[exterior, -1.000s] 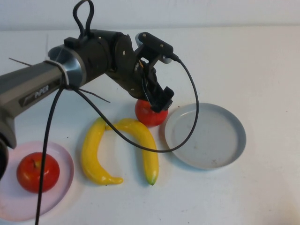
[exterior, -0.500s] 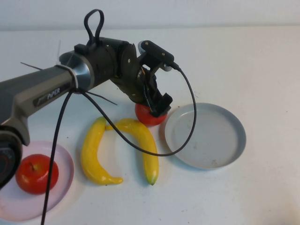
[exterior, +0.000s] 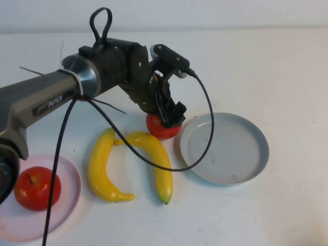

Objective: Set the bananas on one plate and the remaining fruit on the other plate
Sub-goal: Put one type of fruit in the left plate

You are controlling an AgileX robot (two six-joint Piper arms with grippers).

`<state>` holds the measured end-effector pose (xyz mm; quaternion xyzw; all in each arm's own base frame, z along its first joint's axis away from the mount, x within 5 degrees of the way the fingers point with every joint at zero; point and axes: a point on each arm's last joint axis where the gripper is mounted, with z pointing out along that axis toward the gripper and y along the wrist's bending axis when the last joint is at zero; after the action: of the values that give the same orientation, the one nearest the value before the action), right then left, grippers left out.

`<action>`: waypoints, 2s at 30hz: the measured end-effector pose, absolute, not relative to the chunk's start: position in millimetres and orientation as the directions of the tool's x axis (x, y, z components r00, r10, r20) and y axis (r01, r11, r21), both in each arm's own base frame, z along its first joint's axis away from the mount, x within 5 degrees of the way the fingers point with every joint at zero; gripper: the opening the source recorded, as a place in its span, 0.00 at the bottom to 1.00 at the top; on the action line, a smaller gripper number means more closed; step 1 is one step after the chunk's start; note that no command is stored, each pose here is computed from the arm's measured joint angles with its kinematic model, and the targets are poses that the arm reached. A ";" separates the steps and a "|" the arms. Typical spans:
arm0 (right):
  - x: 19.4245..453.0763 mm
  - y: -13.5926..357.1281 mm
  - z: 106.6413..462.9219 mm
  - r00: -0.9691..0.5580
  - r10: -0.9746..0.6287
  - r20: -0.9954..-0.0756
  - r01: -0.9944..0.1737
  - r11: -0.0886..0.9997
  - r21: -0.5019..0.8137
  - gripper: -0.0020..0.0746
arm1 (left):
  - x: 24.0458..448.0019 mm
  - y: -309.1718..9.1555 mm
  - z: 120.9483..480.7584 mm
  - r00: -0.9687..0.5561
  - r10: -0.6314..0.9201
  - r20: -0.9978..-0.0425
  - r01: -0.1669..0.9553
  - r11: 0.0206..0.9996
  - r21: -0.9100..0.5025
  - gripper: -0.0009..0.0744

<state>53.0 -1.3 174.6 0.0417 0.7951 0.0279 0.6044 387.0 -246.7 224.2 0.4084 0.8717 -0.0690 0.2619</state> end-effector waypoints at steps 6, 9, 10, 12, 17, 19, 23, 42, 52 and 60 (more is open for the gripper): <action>53.0 -1.3 174.6 -0.266 0.100 -0.959 0.033 0.995 0.095 0.01 | 361.8 -231.9 281.0 -0.529 0.673 -0.517 0.738 0.665 0.111 0.78; 53.0 -1.3 174.6 -0.266 0.100 -0.959 0.033 0.995 0.095 0.01 | 339.8 -215.0 314.2 -0.564 0.645 -0.516 0.698 0.706 0.121 0.78; 53.0 -1.3 174.6 -0.266 0.100 -0.959 0.033 0.995 0.095 0.01 | 332.6 -208.6 318.6 -0.583 0.639 -0.502 0.683 0.720 0.124 0.78; 53.0 -1.3 174.6 -0.266 0.100 -0.959 0.033 0.995 0.095 0.01 | 314.6 -192.3 328.4 -0.621 0.622 -0.476 0.645 0.751 0.140 0.78; 53.0 -1.3 174.6 -0.266 0.100 -0.959 0.033 0.995 0.095 0.01 | 271.4 -150.9 337.4 -0.731 0.524 -0.438 0.528 0.840 0.125 0.78; 53.0 -1.3 174.6 -0.266 0.100 -0.959 0.033 0.995 0.095 0.01 | 254.1 -131.4 338.5 -0.772 0.474 -0.423 0.475 0.873 0.112 0.78; 53.0 -1.3 174.6 -0.266 0.100 -0.959 0.033 0.995 0.095 0.01 | 227.5 -91.6 333.8 -0.853 0.352 -0.386 0.343 0.935 0.094 0.78; 53.0 -1.3 174.6 -0.266 0.100 -0.959 0.033 0.995 0.095 0.01 | 197.0 -7.7 256.5 -0.933 0.057 -0.355 0.026 0.996 0.091 0.78; 53.0 -1.3 174.6 -0.266 0.100 -0.959 0.033 0.995 0.095 0.01 | 218.1 -9.2 229.1 -0.942 0.094 -0.322 0.067 0.993 0.095 0.78; 53.0 -1.3 174.6 -0.266 0.100 -0.959 0.033 0.995 0.095 0.01 | 221.7 -11.1 225.5 -0.941 0.102 -0.323 0.079 0.993 0.082 0.87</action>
<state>53.0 -1.3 174.6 0.0417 0.7951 0.0279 0.6044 221.7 -11.1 225.5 0.0461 0.9845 0.0340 0.1657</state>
